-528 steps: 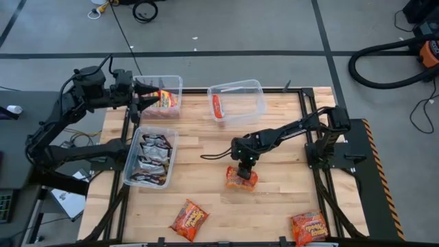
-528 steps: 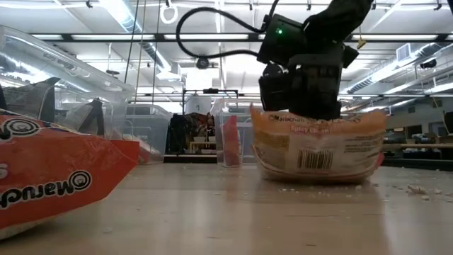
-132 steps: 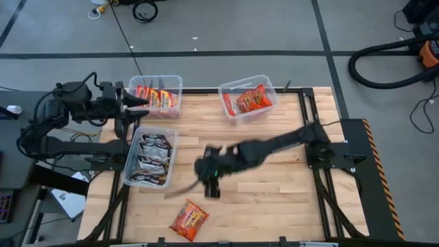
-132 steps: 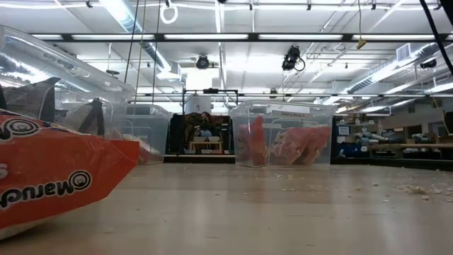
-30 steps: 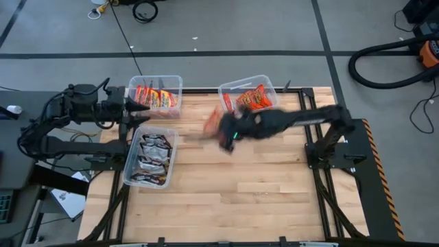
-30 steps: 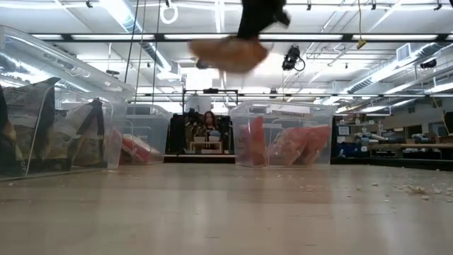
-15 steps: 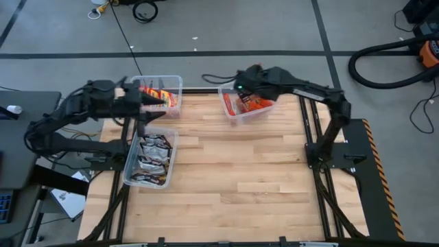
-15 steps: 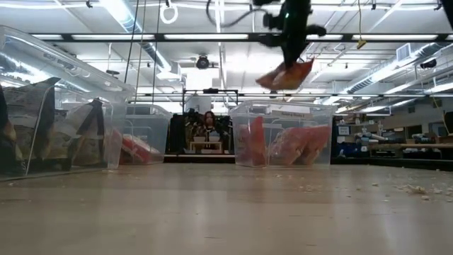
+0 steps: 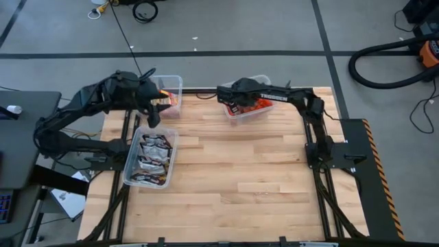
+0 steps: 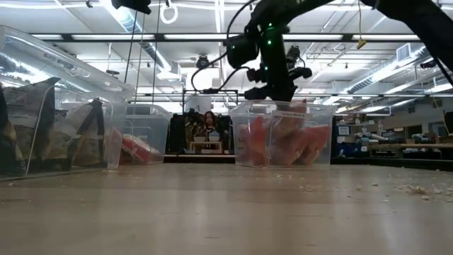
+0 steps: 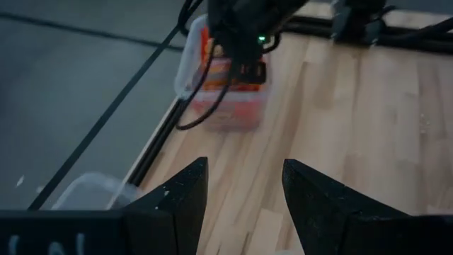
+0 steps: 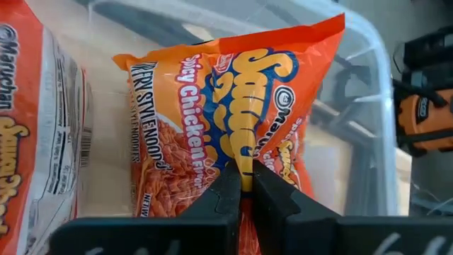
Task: Sort Maruchan noodles
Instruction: Put the orange noodle pack into the top right transparent bin, then return to Home Position
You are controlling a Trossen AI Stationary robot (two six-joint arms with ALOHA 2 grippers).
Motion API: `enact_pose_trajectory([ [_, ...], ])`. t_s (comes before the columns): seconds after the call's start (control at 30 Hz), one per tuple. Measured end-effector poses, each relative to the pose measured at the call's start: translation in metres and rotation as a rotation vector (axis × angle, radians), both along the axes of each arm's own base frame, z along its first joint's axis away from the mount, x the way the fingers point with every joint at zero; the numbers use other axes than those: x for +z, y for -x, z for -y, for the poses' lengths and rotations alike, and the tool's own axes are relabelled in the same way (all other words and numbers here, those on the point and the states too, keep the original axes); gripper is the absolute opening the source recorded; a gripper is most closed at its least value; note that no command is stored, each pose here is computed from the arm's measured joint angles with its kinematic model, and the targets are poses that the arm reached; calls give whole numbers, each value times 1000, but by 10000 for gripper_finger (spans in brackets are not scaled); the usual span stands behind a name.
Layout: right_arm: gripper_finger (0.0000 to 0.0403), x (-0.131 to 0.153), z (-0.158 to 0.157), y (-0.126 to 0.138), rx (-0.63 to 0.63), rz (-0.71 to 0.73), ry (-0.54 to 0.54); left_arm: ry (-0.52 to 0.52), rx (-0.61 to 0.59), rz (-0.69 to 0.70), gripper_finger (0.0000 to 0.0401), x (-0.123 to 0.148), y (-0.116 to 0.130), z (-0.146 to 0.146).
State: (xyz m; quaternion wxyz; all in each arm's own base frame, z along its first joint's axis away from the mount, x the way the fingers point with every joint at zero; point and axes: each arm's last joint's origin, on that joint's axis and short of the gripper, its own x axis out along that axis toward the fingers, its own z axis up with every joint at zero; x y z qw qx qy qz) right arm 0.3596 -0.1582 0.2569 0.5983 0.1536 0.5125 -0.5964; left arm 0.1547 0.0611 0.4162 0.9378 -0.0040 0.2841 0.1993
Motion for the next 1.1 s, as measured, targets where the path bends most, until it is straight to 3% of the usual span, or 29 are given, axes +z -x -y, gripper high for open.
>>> enact_pose_trajectory([
  [0.3,34,-33,6,-19,-19,30,-35,-13,38,-121,188,26,1,-13],
  [0.6,54,-20,-6,-31,26,215,-98,-17,37,-162,188,28,4,-14],
  [0.8,59,-29,-1,-44,43,336,-165,-17,37,-165,188,28,4,-14],
  [0.93,85,-15,-2,-38,62,368,-196,-13,34,-179,188,27,7,-13],
  [1.1,152,11,7,-20,80,387,-227,-34,24,-180,188,29,14,-9],
])
